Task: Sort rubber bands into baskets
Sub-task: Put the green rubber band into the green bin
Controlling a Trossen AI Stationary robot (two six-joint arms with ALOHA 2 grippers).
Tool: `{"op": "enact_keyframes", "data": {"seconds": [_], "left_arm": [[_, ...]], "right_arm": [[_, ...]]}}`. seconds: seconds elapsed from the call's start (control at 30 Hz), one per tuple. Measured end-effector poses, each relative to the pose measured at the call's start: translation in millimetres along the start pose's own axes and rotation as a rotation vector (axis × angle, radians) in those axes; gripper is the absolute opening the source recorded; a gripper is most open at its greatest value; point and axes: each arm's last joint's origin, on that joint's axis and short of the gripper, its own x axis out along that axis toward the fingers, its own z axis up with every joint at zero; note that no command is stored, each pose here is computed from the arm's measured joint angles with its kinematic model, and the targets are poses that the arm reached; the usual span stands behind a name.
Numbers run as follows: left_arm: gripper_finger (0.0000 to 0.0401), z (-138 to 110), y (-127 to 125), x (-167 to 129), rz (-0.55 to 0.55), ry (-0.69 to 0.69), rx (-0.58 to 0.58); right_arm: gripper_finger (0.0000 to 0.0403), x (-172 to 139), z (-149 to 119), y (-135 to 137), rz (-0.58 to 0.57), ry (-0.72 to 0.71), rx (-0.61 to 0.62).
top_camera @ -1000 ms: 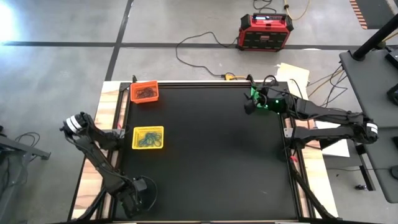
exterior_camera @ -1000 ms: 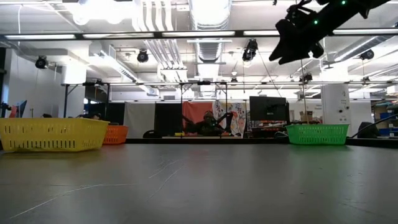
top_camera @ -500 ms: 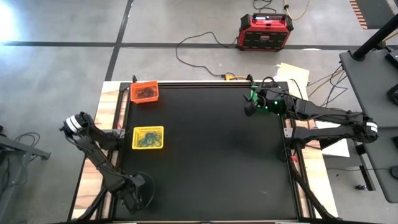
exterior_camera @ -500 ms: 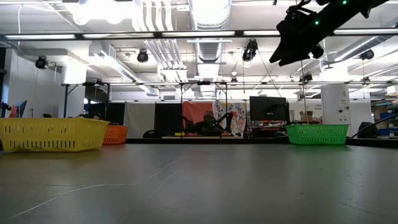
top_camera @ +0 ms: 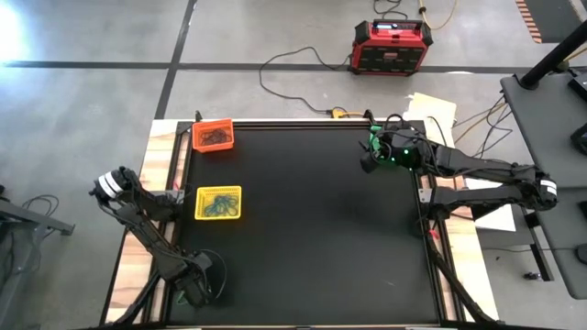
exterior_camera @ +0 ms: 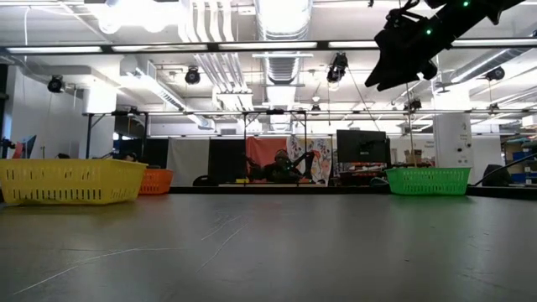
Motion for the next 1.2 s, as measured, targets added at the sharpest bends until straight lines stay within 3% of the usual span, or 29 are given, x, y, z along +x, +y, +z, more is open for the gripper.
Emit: {"op": "enact_keyframes", "data": {"seconds": [0.23,0.57,0.73,0.87,1.07,1.2], "left_arm": [[0.0157,4,-5,2,-0.02,-0.015,0.031],[0.0007,8,-15,-3,-0.052,-0.073,0.174],[0.0004,7,-29,-28,-0.119,-0.292,0.278],[0.0001,20,-34,-52,-0.15,-0.417,0.344],[0.0,65,-44,-84,-0.163,-0.73,0.45],[0.0,115,-45,-107,-0.134,-0.952,0.452]], "right_arm": [[0.0233,0,0,1,0.023,0.002,0.004],[0.0233,0,0,1,0.026,-0.003,0.007],[0.0233,-3,10,9,0.099,-0.107,-0.031],[0.0233,-7,22,20,0.212,-0.231,-0.057],[0.0233,-9,20,50,0.551,-0.245,-0.091],[0.0233,-5,7,77,0.643,-0.172,-0.158]]}}
